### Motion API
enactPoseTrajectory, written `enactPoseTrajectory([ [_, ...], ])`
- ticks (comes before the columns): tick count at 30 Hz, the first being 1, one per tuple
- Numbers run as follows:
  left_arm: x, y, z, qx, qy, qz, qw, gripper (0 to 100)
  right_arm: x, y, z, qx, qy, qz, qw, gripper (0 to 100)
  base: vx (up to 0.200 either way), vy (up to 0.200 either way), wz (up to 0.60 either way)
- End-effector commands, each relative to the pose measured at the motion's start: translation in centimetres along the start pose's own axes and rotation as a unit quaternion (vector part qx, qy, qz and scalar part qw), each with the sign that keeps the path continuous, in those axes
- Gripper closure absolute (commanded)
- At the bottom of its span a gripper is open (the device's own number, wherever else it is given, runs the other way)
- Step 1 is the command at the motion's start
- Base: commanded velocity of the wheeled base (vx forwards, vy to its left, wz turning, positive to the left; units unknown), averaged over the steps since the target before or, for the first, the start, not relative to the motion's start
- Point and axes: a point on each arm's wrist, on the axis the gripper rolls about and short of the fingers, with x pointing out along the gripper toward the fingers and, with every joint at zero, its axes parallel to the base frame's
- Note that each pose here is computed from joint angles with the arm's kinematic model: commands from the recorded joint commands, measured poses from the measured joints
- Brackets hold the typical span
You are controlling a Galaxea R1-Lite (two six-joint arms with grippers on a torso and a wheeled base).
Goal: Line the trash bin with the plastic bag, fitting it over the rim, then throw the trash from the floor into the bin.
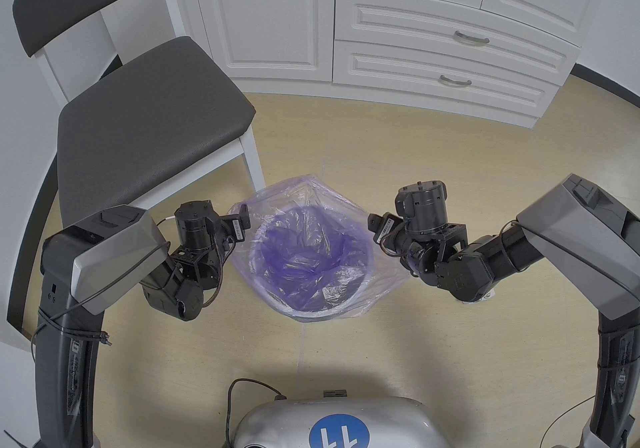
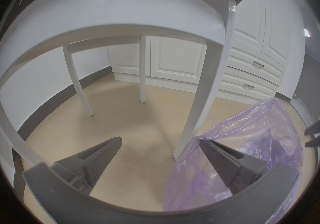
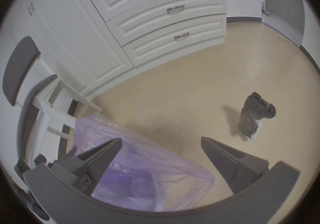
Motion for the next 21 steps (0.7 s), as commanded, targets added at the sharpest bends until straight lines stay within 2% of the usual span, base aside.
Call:
enactPoseTrajectory([
  [1,0.0,0.1,0.0,0.001,0.004,0.002,1.0000,0,0.6,-0.7,-0.6,-0.011,0.031,-0.012,0.9994,0,0.000,0.000,0.00],
  [6,-0.3,0.3,-0.2,0.005,0.011,0.002,0.9999,0,1.9,-1.4,-1.1,-0.006,0.043,-0.023,0.9988,0,0.000,0.000,0.00],
  [10,-0.8,0.5,-0.4,0.013,0.033,0.003,0.9994,0,2.9,-2.0,-1.3,-0.003,0.043,-0.032,0.9986,0,0.000,0.000,0.00],
  [11,-1.2,0.6,-0.6,0.024,0.065,0.007,0.9976,0,3.4,-2.1,-1.5,0.004,0.041,-0.033,0.9986,0,0.000,0.000,0.00],
  [14,-1.5,0.8,-0.4,0.032,0.092,0.012,0.9951,0,3.8,-2.1,-1.7,0.009,0.040,-0.033,0.9986,0,0.000,0.000,0.00],
  [21,-1.1,1.4,-0.5,0.032,0.095,0.021,0.9947,0,4.3,-2.1,-1.7,0.029,0.033,-0.031,0.9985,0,0.000,0.000,0.00],
])
